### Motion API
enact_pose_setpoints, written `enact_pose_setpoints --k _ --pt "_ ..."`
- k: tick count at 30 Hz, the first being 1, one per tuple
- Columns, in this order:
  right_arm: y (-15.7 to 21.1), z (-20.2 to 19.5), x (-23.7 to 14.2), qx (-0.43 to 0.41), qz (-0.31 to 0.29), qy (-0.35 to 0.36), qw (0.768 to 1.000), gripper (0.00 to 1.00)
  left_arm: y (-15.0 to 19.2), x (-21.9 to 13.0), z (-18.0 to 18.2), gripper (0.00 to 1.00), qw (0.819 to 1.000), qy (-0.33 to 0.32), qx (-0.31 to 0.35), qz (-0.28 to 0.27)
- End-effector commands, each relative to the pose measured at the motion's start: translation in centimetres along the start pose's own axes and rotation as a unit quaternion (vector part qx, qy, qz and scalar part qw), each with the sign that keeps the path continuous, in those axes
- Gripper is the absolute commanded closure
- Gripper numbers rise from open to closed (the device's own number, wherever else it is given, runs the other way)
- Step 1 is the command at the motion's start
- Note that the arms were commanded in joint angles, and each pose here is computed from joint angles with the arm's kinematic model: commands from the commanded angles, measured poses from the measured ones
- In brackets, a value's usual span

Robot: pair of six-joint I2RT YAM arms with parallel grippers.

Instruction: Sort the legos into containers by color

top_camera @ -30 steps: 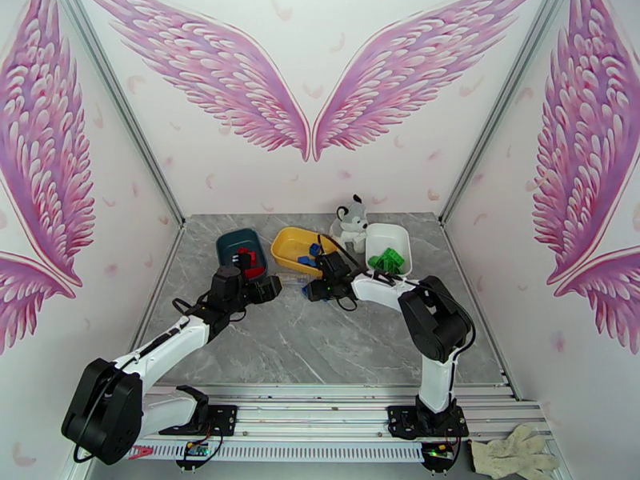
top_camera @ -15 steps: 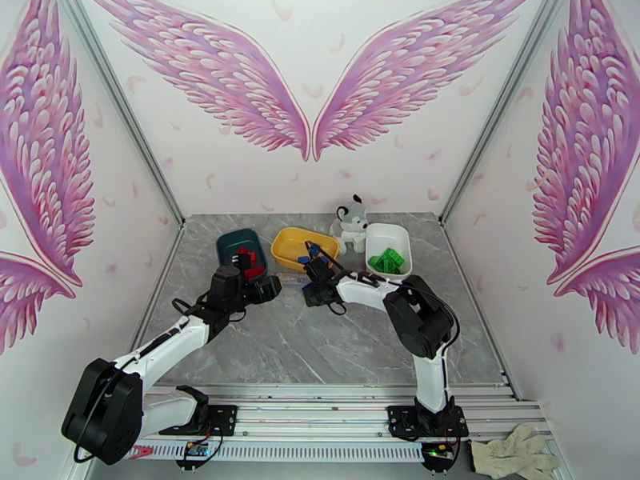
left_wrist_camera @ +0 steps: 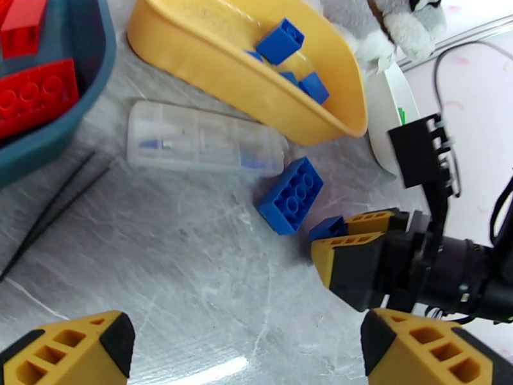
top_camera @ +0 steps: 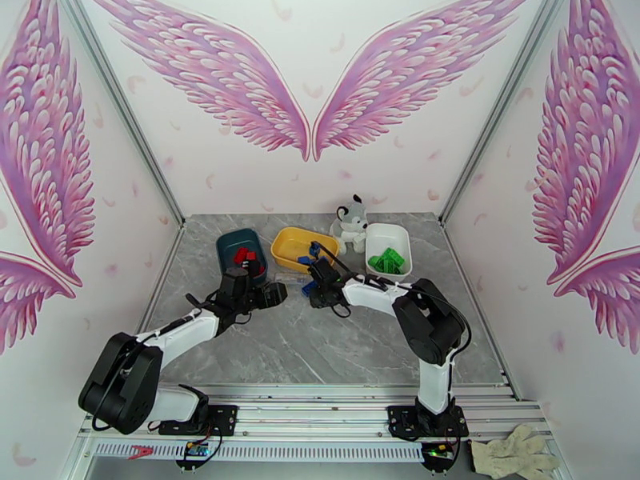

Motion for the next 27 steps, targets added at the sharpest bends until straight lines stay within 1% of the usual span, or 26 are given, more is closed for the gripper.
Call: enact_pose_setpoints --k 1,5,9,14,19,21,23,24,26,27 --pt "-1.1 0.6 -2.0 0.012 -0.033 -0.036 0.999 0.72 -1.2 0.2 -2.1 0.01 0.999 0.039 0.027 -0.013" --pt "-2.8 0.5 -3.6 0.017 -0.053 -0.042 0.998 0.71 -1.0 0.4 -3.1 0.01 0.998 0.045 0.049 -0.01" --pt "-5.1 -0.1 -5.2 0.031 -0.076 -0.045 0.996 0.69 -0.7 0.6 -3.8 0.01 0.997 0.035 0.071 -0.011" --pt "-8.9 -0.8 -6.2 0.055 -0.105 -0.046 0.992 0.68 -0.5 0.2 -4.3 0.01 0.995 -0.008 0.099 -0.024" --pt "-12.2 -0.9 -5.4 0.076 -0.114 -0.047 0.989 0.66 -0.5 -1.3 -4.8 0.01 0.989 -0.05 0.127 -0.055" --pt "-13.4 -0.7 -4.9 0.08 -0.117 -0.045 0.989 0.63 -0.6 -2.0 -5.0 0.01 0.987 -0.061 0.134 -0.068" --pt "-14.6 -0.6 -4.5 0.083 -0.12 -0.043 0.988 0.57 -0.6 -2.6 -5.1 0.01 0.985 -0.067 0.139 -0.08" --pt "-15.1 -0.4 -4.4 0.082 -0.12 -0.043 0.988 0.53 -0.6 -2.8 -5.2 0.01 0.984 -0.069 0.14 -0.084" --pt "-16.0 -0.2 -4.4 0.082 -0.12 -0.042 0.988 0.4 -0.7 -3.3 -5.2 0.01 0.983 -0.071 0.141 -0.092" --pt "-16.2 -0.1 -4.5 0.082 -0.121 -0.043 0.988 0.36 -0.7 -3.4 -5.3 0.01 0.983 -0.071 0.142 -0.094"
Point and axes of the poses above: each hand's point on the last joint's axis, 136 mm out from that joint toward the fingers, its own x axis out along the fingers, its own z axis along the line the jaws close on, y = z × x, the point moved 10 cm from there along -x, back along the fingers, and after that the axes turned 2 degrees about x, right-handed, at the moved point
